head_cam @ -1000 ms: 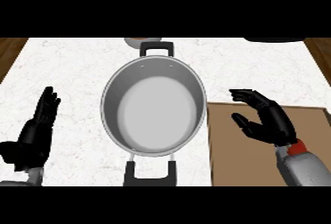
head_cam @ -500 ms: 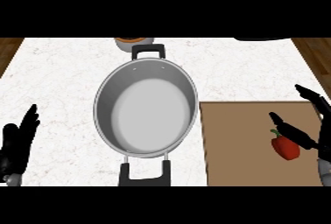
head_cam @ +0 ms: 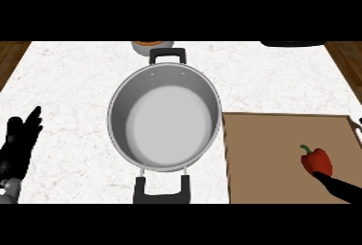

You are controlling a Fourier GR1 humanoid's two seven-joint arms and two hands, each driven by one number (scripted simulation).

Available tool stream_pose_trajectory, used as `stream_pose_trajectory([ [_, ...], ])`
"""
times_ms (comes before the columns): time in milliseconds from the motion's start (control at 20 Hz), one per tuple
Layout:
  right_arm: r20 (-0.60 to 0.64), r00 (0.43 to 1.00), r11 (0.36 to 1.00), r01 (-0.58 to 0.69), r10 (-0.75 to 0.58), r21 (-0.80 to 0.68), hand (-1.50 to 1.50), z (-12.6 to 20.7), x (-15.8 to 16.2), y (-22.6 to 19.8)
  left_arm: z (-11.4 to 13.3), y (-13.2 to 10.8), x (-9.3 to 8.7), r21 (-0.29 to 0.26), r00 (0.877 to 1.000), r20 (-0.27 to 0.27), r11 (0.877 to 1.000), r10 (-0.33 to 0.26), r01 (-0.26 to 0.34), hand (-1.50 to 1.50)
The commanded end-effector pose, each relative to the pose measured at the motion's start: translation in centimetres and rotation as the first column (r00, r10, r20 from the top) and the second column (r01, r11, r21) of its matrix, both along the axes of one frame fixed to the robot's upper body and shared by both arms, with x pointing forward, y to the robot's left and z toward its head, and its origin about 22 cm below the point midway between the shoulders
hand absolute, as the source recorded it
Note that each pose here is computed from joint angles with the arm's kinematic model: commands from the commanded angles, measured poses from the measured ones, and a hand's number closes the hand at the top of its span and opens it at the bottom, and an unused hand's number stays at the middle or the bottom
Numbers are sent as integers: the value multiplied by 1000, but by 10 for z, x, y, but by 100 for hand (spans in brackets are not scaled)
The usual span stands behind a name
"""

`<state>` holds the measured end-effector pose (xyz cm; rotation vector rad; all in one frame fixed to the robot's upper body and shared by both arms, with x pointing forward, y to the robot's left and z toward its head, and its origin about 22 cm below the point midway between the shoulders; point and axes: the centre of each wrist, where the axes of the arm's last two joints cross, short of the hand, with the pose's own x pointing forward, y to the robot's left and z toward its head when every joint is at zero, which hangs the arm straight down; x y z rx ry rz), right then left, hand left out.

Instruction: Pick the bell pepper from the tray and place it in the pot

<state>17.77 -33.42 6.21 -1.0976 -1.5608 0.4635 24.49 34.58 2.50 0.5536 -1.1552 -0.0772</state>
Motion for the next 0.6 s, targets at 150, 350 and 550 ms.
stream_pose_trajectory([
  [150, -320, 941, 977, 44, -111, -209, -150, 55, -21, 9, 4, 2, 7, -3, 1000, -16, 1000, 10, -10, 0],
  [350, -529, 833, 974, 51, -163, -220, -150, 58, -31, 31, 14, -11, 15, -1, 1000, -7, 1000, -28, 28, 0],
  [550, -636, 759, 980, 10, -136, -197, -150, 88, -26, 55, 7, -27, 19, -4, 999, -3, 999, -34, 34, 0],
])
